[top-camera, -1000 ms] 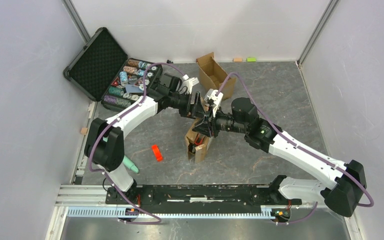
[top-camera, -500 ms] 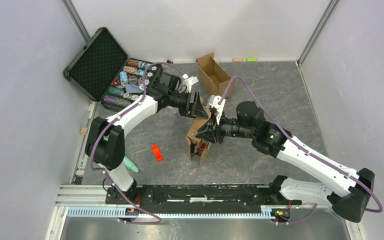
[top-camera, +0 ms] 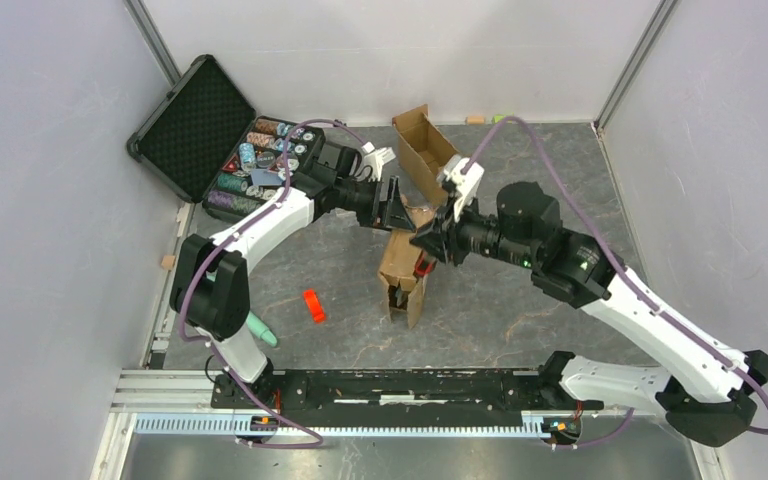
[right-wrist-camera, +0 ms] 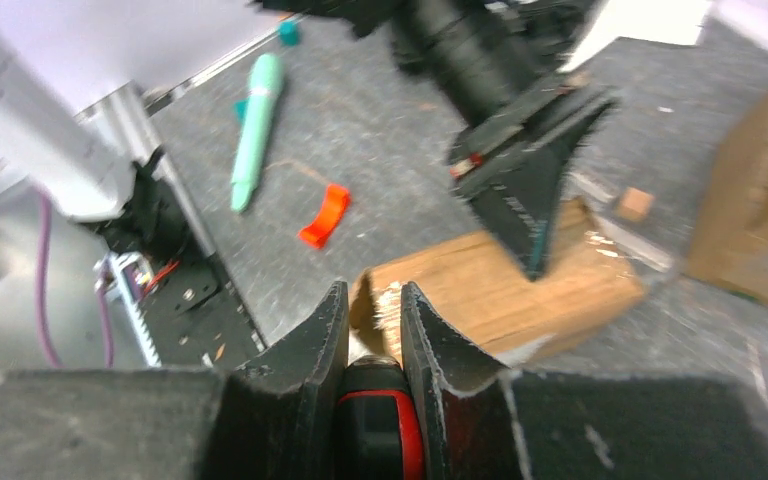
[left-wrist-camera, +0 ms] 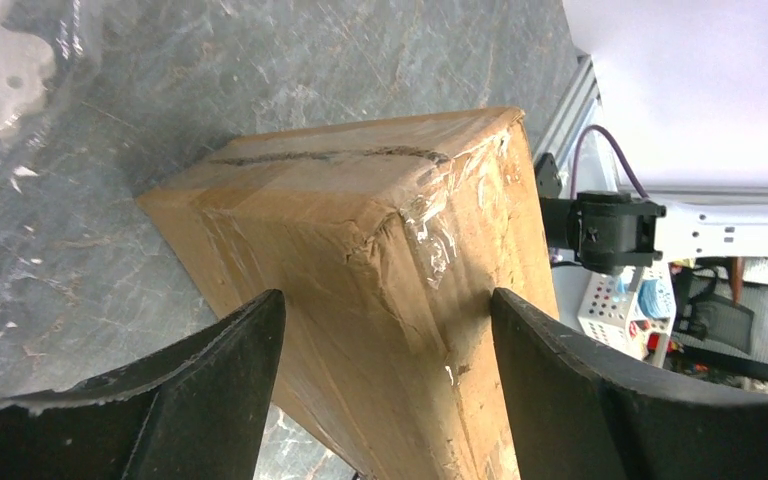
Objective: Unpack the express box
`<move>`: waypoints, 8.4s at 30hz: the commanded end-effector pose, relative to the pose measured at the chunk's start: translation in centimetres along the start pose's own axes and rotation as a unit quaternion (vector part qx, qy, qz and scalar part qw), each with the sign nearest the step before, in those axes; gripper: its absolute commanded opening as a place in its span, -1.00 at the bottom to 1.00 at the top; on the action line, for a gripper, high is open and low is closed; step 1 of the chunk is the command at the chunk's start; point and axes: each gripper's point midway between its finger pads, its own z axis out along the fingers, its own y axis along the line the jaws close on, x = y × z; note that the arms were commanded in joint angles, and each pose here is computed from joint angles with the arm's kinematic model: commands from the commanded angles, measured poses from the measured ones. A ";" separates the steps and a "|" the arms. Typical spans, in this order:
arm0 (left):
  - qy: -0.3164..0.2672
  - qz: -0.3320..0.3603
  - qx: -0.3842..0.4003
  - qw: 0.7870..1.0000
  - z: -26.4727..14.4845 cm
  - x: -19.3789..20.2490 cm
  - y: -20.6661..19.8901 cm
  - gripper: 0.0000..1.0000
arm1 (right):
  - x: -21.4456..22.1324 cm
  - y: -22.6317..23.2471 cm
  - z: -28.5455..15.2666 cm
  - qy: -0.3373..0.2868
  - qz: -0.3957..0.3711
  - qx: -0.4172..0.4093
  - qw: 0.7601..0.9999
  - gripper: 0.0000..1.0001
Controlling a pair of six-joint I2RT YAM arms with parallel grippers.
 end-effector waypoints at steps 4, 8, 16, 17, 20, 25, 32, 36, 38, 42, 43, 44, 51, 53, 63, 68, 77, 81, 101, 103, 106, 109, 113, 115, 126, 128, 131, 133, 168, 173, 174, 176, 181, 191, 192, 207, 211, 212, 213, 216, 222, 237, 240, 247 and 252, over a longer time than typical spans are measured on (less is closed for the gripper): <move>-0.103 0.071 -0.051 0.991 -3.2 -5.1 -2.7 0.65 | 2.8 -8.8 -3.4 0.088 0.088 0.209 0.970 -1.00; -0.179 0.115 -0.092 0.973 -6.7 -6.7 -4.4 0.69 | 11.7 -13.2 -3.5 0.182 0.166 0.248 0.937 -1.00; -0.246 0.144 -0.175 0.942 -10.7 -1.6 -5.6 0.73 | 20.7 -21.8 -4.4 0.250 0.289 0.312 0.870 -0.16; -0.251 0.141 -0.187 0.939 -10.8 -0.4 -5.5 0.74 | 20.9 -22.9 -4.6 0.248 0.300 0.330 0.860 0.05; -0.271 0.130 -0.241 0.923 -11.1 3.6 -4.5 0.74 | 18.6 -24.2 -3.5 0.190 0.306 0.342 0.868 0.96; -0.286 0.121 -0.243 0.919 -9.9 9.2 -4.4 0.73 | 16.6 -22.8 -2.0 0.110 0.296 0.347 0.883 0.96; -0.294 0.146 -0.225 0.917 -6.3 12.4 -5.2 0.77 | 17.7 -19.8 2.0 0.065 0.305 0.326 0.893 0.96; -0.312 0.143 -0.235 0.909 -5.0 11.9 -4.7 0.77 | 18.8 -18.8 4.1 0.060 0.311 0.302 0.899 0.93; -0.334 0.152 -0.253 0.895 -4.9 10.9 -4.2 0.73 | 19.2 -18.5 5.2 0.059 0.309 0.291 0.904 0.89; -0.345 0.201 -0.257 0.880 -4.1 9.4 -4.4 0.30 | 19.2 -18.2 7.6 0.063 0.302 0.259 0.915 0.82; -0.333 0.210 -0.250 0.885 -4.0 9.4 -4.7 0.05 | 19.0 -18.3 8.3 0.065 0.295 0.250 0.920 0.80; -0.325 0.223 -0.229 0.890 -3.8 9.3 -5.7 -0.15 | 18.5 -18.4 9.1 0.065 0.290 0.238 0.925 0.78; -0.222 0.284 -0.087 0.929 -2.5 9.2 -14.4 -0.84 | 15.9 -15.4 17.9 0.111 0.231 0.125 0.959 0.73; -0.214 0.228 -0.068 0.947 -1.9 8.1 -14.3 -0.95 | 16.2 -13.9 19.4 0.126 0.213 0.106 0.963 0.76; -0.198 -0.187 -0.071 0.960 0.8 6.2 0.2 -0.95 | 18.4 -15.9 14.6 0.127 0.219 0.118 0.960 0.94; -0.186 -0.240 -0.066 0.951 2.6 7.2 3.6 -0.95 | 15.4 -17.8 10.1 0.093 0.190 0.194 0.958 0.96; -0.167 -0.228 -0.106 0.953 3.3 6.8 4.9 -0.95 | 13.8 -18.3 2.7 0.079 0.167 0.337 0.923 0.96; -0.164 -0.226 -0.114 0.953 3.5 6.7 5.2 -0.95 | 12.7 -17.8 2.0 0.055 0.160 0.334 0.927 0.96; -0.150 -0.165 -0.089 0.971 2.3 3.4 1.3 -0.95 | 19.3 -8.7 8.1 0.186 0.045 0.265 0.945 0.45; -0.149 -0.160 -0.083 0.972 2.2 3.3 0.9 -0.85 | 19.8 -8.8 8.3 0.186 0.051 0.271 0.943 0.24; -0.149 -0.150 -0.078 0.974 1.7 3.0 0.3 -0.26 | 19.9 -9.2 8.0 0.183 0.057 0.285 0.939 -0.44; -0.156 -0.135 -0.084 0.975 0.7 2.4 -0.3 0.44 | 19.9 -9.8 7.3 0.175 0.064 0.303 0.935 -1.00; -0.194 -0.111 -0.077 0.972 -2.5 0.3 -1.8 0.84 | 19.6 -10.2 6.5 0.159 0.086 0.299 0.937 -1.00; -0.216 -0.102 -0.084 0.967 -4.6 -0.6 -2.1 1.00 | 19.2 -10.3 6.2 0.150 0.098 0.293 0.939 -1.00; -0.309 -0.204 -0.191 0.909 -11.8 2.5 7.9 1.00 | 6.3 -8.5 3.9 -0.010 0.159 0.238 0.958 -1.00; -0.306 -0.221 -0.188 0.907 -11.0 3.4 9.1 1.00 | 3.3 -7.6 3.4 -0.041 0.166 0.217 0.961 -1.00; -0.298 -0.253 -0.179 0.903 -9.4 4.4 10.6 1.00 | -0.6 -6.3 2.8 -0.082 0.173 0.185 0.964 -1.00; -0.300 -0.268 -0.170 0.900 -8.6 4.5 11.3 1.00 | -3.3 -5.4 2.4 -0.109 0.178 0.161 0.965 -1.00; -0.274 -0.078 -0.111 0.952 -7.2 -1.3 -1.7 1.00 | 7.6 -8.5 7.9 -0.091 0.344 0.102 0.929 -1.00; -0.261 -0.072 -0.161 0.949 -7.1 -1.2 -0.7 1.00 | 5.4 -9.5 6.6 -0.106 0.323 0.131 0.931 -1.00; -0.262 -0.068 -0.164 0.948 -7.2 -1.2 -0.6 1.00 | 5.2 -10.0 6.3 -0.108 0.319 0.138 0.932 -1.00; -0.259 -0.071 -0.178 0.947 -7.3 -1.1 -0.1 1.00 | 5.1 -10.8 5.9 -0.102 0.308 0.155 0.933 -1.00; -0.235 -0.084 -0.201 0.947 -6.7 0.3 2.4 1.00 | 1.0 -9.7 4.0 -0.149 0.293 0.134 0.935 -1.00; -0.279 -0.063 -0.173 0.943 -8.9 -0.9 -0.4 1.00 | 1.1 -11.1 3.7 -0.138 0.280 0.164 0.936 -1.00; -0.285 -0.057 -0.161 0.943 -9.2 -1.5 -1.4 1.00 | 2.1 -10.5 4.9 -0.114 0.288 0.147 0.939 -1.00; -0.254 -0.076 -0.165 0.950 -7.8 -0.2 0.1 1.00 | 4.9 -10.7 5.8 -0.093 0.330 0.151 0.927 -1.00; -0.251 -0.099 -0.173 0.947 -7.4 0.4 1.8 1.00 | -0.1 -10.6 2.4 -0.149 0.297 0.179 0.926 -1.00; -0.252 -0.098 -0.175 0.947 -7.6 0.4 1.8 1.00 | -0.1 -11.7 1.7 -0.151 0.292 0.198 0.923 -1.00; -0.254 -0.096 -0.176 0.946 -7.8 0.3 1.8 1.00 | 0.4 -13.1 1.1 -0.147 0.292 0.223 0.919 -1.00; -0.265 -0.085 -0.161 0.947 -8.6 -0.2 0.6 1.00 | 2.7 -14.7 1.2 -0.135 0.310 0.229 0.913 -1.00; -0.274 -0.096 -0.186 0.939 -11.2 -0.5 1.4 1.00 | 6.0 -15.8 1.1 -0.128 0.332 0.257 0.898 -1.00; -0.228 -0.089 -0.082 0.966 -10.4 -0.3 -1.0 1.00 | 5.4 -11.2 2.7 -0.120 0.254 0.303 0.911 -1.00; -0.209 -0.089 -0.031 0.973 -8.4 -0.3 -2.4 1.00 | 6.2 -10.5 3.7 -0.110 0.233 0.317 0.913 -1.00; -0.212 -0.080 -0.020 0.974 -6.9 -1.5 -3.3 1.00 | 7.3 -8.2 5.7 -0.081 0.190 0.294 0.933 -0.79; -0.198 -0.078 -0.059 0.975 -6.1 -1.4 -2.0 1.00 | 7.8 -6.3 6.8 -0.075 0.190 0.239 0.949 -0.02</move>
